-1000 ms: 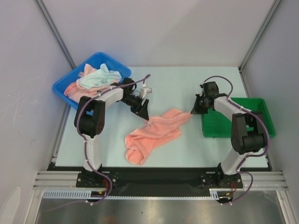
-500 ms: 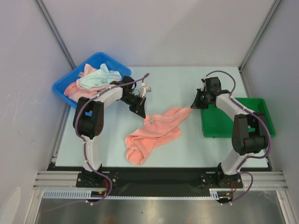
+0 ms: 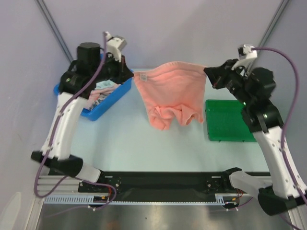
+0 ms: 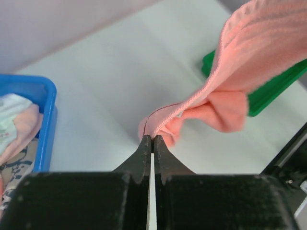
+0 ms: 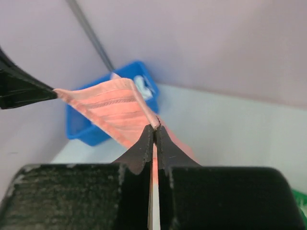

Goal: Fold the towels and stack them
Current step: Flatten out the crumpled towel

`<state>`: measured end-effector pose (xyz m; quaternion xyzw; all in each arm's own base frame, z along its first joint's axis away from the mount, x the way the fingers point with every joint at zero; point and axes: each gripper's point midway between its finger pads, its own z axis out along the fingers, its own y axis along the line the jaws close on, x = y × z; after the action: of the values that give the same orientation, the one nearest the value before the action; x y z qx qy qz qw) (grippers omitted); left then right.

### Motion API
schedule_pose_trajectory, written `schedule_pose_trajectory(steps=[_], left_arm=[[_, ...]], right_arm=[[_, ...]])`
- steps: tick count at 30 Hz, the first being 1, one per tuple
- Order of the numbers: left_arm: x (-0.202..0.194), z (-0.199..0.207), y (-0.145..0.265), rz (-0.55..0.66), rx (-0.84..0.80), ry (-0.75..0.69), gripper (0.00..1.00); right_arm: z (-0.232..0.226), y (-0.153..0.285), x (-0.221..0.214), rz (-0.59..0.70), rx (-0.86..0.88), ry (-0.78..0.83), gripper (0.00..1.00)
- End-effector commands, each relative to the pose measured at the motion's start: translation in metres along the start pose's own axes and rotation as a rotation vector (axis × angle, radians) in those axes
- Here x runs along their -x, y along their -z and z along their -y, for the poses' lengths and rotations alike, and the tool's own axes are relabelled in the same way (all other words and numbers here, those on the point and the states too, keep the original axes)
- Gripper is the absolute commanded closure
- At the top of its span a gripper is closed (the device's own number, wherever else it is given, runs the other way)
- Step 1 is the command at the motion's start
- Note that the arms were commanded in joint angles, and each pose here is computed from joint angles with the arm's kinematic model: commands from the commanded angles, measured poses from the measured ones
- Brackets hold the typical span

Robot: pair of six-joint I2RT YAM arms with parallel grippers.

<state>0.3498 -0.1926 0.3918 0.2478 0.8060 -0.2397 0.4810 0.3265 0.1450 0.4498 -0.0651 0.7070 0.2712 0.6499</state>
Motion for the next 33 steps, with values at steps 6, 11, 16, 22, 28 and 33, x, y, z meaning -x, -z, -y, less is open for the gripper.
schedule_pose_trajectory(steps=[6,11,16,22,28,33], left_arm=[[0.042,0.105,0.143,0.357,-0.192,0.041,1.0],[0.045,0.136,0.186,0.423,-0.3,0.048,1.0],[0.067,0.153,0.23,0.523,-0.348,0.061,1.0],[0.097,0.174,0.275,0.635,-0.422,0.045,1.0],[0.108,0.191,0.299,0.698,-0.521,0.063,1.0],[0.113,0.173,0.28,0.685,-0.424,0.086,1.0]], right_arm=[[-0.085,0.134,0.062,0.317,0.274,-0.019,1.0],[-0.108,0.183,0.076,0.389,0.385,-0.055,1.0],[-0.12,0.206,0.1,0.439,0.418,-0.061,1.0],[-0.146,0.237,0.142,0.555,0.516,-0.084,1.0],[-0.161,0.258,0.168,0.643,0.558,-0.113,1.0],[-0.132,0.227,0.168,0.641,0.403,-0.134,1.0]])
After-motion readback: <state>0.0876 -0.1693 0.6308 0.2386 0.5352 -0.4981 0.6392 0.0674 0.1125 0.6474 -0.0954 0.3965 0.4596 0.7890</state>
